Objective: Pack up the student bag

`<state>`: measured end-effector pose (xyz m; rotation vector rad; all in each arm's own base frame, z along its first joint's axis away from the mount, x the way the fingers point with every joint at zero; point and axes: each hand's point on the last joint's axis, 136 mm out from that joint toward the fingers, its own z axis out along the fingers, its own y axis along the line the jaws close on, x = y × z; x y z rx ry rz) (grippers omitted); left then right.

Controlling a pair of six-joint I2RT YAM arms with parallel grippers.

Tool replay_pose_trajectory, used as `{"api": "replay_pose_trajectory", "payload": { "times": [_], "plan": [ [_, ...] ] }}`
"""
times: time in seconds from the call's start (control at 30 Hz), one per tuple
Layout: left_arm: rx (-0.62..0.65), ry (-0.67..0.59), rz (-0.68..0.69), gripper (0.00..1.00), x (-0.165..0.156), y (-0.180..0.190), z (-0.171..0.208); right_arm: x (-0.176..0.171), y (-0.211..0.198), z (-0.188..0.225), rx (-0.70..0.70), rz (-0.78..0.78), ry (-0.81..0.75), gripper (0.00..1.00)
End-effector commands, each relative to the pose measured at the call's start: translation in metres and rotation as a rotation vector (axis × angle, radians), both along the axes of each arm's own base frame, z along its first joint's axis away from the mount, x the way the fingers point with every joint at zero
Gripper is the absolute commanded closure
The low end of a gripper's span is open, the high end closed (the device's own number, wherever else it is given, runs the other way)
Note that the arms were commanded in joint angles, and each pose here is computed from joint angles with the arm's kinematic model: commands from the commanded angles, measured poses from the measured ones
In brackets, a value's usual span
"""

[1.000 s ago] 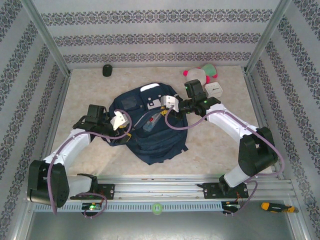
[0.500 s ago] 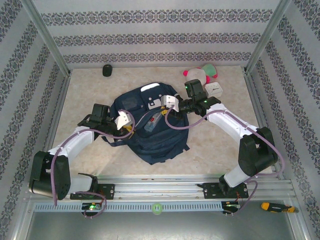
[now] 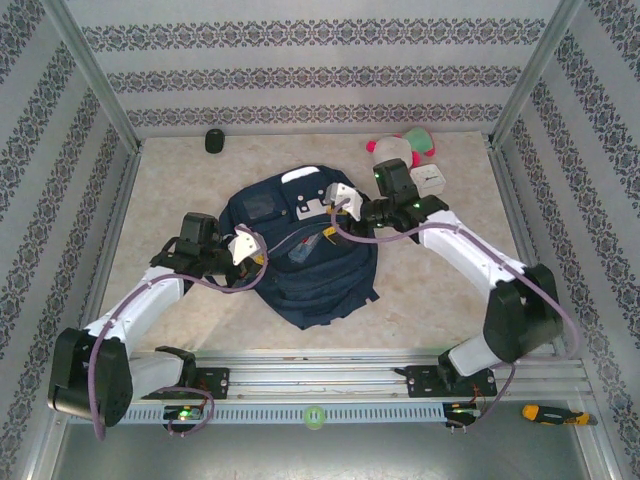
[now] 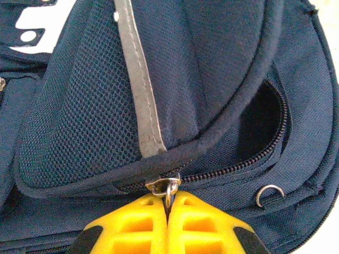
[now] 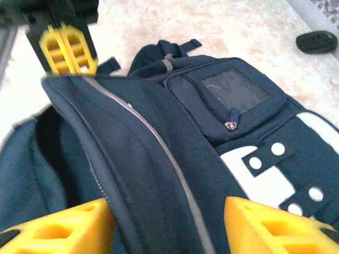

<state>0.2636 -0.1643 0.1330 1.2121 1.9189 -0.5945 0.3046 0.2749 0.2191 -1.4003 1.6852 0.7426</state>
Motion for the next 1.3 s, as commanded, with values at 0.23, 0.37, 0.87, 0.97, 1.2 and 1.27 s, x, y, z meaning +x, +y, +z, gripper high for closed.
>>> {"api": "replay_pose_trajectory", "payload": {
  "times": [0.23, 0.37, 0.87, 0.97, 1.2, 1.27],
  "plan": [
    [0.051, 0.124, 0.165, 1.00, 0.004, -0.006, -0.006, -0.051, 0.023, 0.002, 0.185, -0.646, 0.423, 0.37],
    [0.044, 0.169, 0.242, 1.00, 0.005, -0.010, -0.003, -0.051, 0.049, -0.016, 0.215, -0.743, 0.454, 0.44],
    [0.006, 0.249, 0.254, 1.00, -0.019, -0.037, 0.005, -0.023, 0.053, -0.101, 0.209, -0.999, 0.569, 0.68],
    [-0.025, 0.254, 0.227, 1.00, -0.024, -0.045, 0.009, -0.020, 0.056, -0.103, 0.214, -1.001, 0.571, 0.71],
    [-0.035, 0.263, 0.325, 1.00, -0.016, -0.044, 0.002, -0.015, 0.063, -0.097, 0.242, -0.988, 0.570, 0.68],
    [-0.036, 0.266, 0.352, 1.00, -0.013, -0.042, 0.000, -0.020, 0.058, -0.087, 0.251, -0.993, 0.586, 0.58]
  ]
}}
